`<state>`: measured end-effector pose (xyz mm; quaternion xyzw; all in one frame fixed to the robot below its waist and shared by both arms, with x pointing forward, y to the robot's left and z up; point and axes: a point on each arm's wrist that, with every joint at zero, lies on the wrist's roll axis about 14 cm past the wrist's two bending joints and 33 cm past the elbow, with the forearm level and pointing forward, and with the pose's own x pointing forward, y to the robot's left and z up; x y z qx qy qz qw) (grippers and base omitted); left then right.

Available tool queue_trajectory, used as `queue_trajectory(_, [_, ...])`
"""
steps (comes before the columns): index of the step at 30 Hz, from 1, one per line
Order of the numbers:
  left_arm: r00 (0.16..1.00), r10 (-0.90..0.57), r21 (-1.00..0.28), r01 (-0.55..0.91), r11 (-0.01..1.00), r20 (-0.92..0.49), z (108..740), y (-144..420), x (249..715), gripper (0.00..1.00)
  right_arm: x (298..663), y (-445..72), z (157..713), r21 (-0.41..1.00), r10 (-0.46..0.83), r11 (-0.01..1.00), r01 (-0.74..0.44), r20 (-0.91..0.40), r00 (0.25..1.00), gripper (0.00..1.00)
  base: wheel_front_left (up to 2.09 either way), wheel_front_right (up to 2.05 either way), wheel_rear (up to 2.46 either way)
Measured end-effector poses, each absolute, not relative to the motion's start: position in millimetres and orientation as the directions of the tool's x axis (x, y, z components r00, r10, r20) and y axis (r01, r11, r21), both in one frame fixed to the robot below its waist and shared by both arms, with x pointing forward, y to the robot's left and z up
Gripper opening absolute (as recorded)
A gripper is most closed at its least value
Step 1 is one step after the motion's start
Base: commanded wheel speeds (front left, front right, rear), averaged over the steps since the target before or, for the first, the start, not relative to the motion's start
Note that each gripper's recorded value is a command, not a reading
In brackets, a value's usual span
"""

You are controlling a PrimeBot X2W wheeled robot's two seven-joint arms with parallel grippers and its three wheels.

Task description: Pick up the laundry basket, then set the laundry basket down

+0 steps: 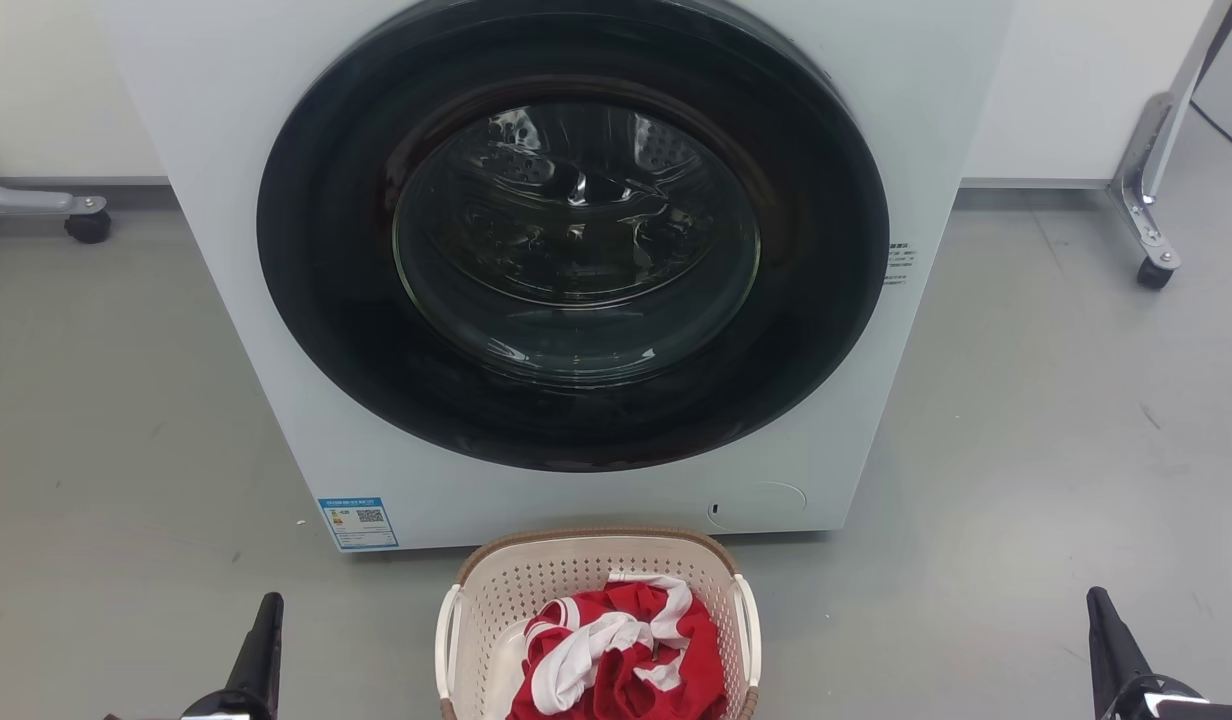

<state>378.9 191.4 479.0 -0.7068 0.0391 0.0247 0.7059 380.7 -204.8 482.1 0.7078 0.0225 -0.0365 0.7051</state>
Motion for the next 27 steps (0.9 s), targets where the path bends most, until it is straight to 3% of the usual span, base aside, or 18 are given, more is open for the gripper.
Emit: queue_trajectory(27, [0.996, -0.020, -0.996, -0.090, 0.000, -0.090, 479.0, 191.3, 378.9, 0.00, 380.8, -204.8, 482.1, 0.997, -0.020, -0.005, 0.083, -0.083, 0.996, 0.00, 0.00, 0.00, 0.00])
